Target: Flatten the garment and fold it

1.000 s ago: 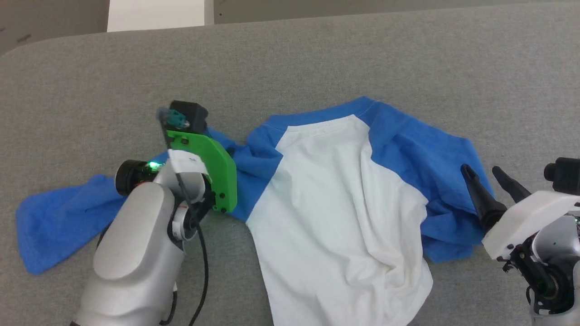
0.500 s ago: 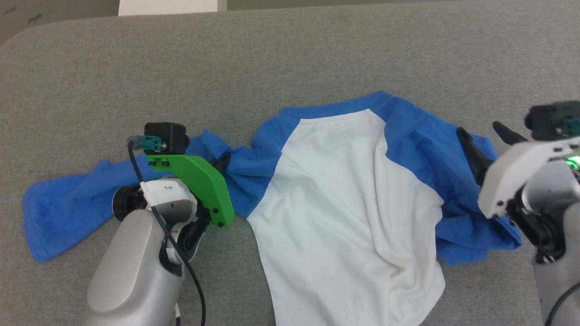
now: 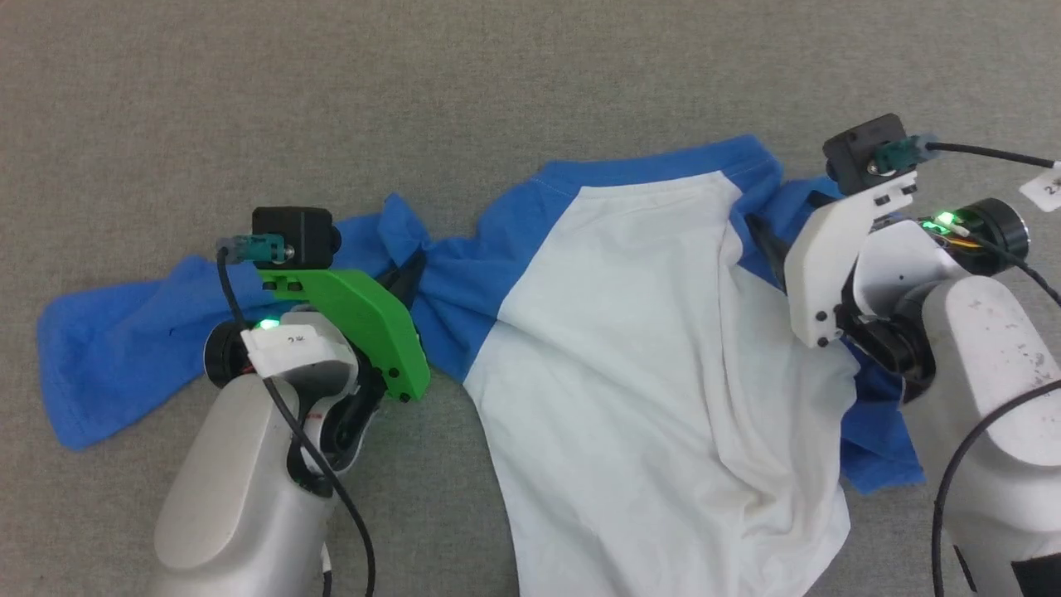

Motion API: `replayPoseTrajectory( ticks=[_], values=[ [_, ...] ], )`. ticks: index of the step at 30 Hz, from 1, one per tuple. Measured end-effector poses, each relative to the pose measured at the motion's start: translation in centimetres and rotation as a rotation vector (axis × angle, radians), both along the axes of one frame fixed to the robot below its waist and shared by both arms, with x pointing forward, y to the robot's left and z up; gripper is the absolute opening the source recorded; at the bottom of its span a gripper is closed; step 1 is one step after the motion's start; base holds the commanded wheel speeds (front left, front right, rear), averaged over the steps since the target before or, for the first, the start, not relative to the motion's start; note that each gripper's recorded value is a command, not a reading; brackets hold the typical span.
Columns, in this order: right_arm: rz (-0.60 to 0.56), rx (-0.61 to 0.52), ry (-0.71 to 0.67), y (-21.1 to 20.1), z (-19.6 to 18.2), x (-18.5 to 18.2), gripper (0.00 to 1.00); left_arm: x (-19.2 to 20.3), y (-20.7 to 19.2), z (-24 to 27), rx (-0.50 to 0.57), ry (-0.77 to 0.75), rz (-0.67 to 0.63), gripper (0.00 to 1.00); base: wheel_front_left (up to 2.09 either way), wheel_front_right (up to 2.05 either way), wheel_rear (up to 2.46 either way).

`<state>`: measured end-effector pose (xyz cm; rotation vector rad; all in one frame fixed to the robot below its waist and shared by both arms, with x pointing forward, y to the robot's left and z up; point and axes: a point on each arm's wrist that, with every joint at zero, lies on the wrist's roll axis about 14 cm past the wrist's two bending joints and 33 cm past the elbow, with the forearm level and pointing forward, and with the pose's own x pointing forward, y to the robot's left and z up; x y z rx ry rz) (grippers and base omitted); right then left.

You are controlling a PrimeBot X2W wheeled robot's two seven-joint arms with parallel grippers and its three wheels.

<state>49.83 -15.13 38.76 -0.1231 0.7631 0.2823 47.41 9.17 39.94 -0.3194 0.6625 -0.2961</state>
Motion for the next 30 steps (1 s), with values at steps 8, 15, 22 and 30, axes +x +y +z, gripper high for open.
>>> replayPoseTrajectory(
  ticks=[8, 15, 22, 30],
  values=[
    [0.015, 0.011, 0.016, 0.9, -1.0, 0.8, 0.00, 0.1, 0.3, -0.3, -0.005, 0.000, 0.013, 0.00, 0.00, 0.00, 0.00],
    [-0.031, 0.078, -0.065, 0.4, 1.2, 1.1, 0.00, 0.4, 0.1, 1.4, -0.028, -0.060, 0.032, 0.00, 0.00, 0.00, 0.00],
    [-0.131, 0.179, -0.222, -2.2, 6.1, 0.2, 0.00, 0.7, 0.9, 5.8, -0.100, -0.200, 0.111, 0.00, 0.00, 0.00, 0.00],
    [-0.237, 0.277, -0.322, -4.9, 10.5, -4.1, 0.00, -1.2, 1.4, 9.1, -0.155, -0.271, 0.155, 0.00, 0.00, 0.00, 0.00]
  ],
)
